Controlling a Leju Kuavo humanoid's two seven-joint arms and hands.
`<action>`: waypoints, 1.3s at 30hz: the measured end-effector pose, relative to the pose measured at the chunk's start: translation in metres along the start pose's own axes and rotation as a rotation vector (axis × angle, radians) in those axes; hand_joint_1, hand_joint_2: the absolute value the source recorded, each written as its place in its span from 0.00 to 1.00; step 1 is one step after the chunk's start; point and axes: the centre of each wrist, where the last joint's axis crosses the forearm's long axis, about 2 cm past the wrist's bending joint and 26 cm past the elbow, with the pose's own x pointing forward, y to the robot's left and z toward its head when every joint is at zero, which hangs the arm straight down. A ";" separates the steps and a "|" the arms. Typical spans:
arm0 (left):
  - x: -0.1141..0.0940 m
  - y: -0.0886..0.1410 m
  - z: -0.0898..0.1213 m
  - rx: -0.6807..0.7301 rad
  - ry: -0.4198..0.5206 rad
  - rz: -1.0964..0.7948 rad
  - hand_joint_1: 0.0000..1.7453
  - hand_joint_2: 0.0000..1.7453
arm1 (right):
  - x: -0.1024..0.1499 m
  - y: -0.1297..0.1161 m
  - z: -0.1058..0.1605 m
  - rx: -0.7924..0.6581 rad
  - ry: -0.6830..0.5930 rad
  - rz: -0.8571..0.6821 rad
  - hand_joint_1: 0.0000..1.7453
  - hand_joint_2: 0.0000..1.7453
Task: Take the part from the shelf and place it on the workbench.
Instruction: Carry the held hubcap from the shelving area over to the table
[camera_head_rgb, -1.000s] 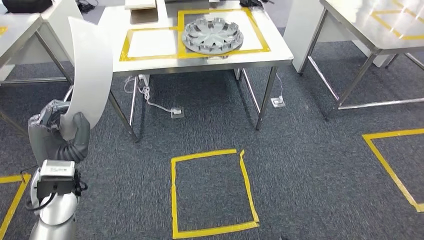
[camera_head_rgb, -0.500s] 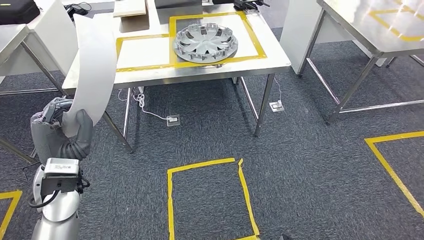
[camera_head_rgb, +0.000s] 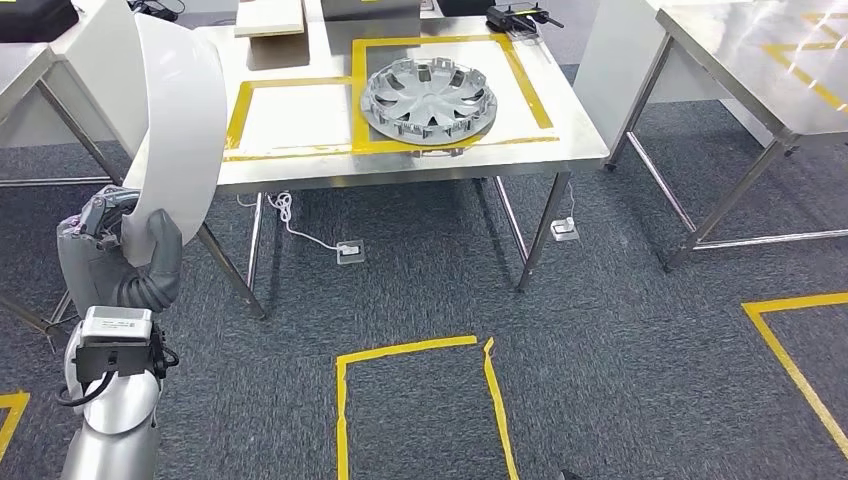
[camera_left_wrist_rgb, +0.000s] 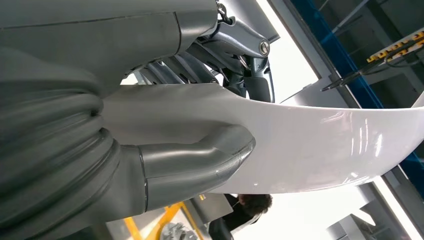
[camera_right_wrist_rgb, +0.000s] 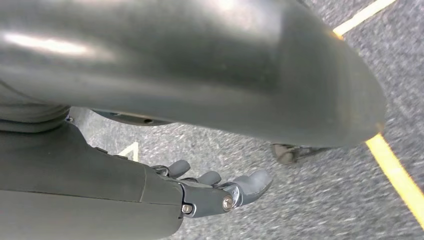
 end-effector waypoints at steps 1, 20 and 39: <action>-0.001 -0.001 -0.001 0.002 0.001 0.003 1.00 1.00 | 0.000 0.000 0.000 0.000 0.000 -0.002 0.00 0.00; -0.002 0.000 -0.014 0.035 -0.001 -0.024 1.00 1.00 | 0.002 -0.001 0.000 0.010 -0.025 -0.013 0.00 0.00; 0.001 0.009 -0.016 0.046 -0.004 -0.045 1.00 1.00 | 0.000 0.000 0.000 0.013 -0.028 -0.005 0.00 0.00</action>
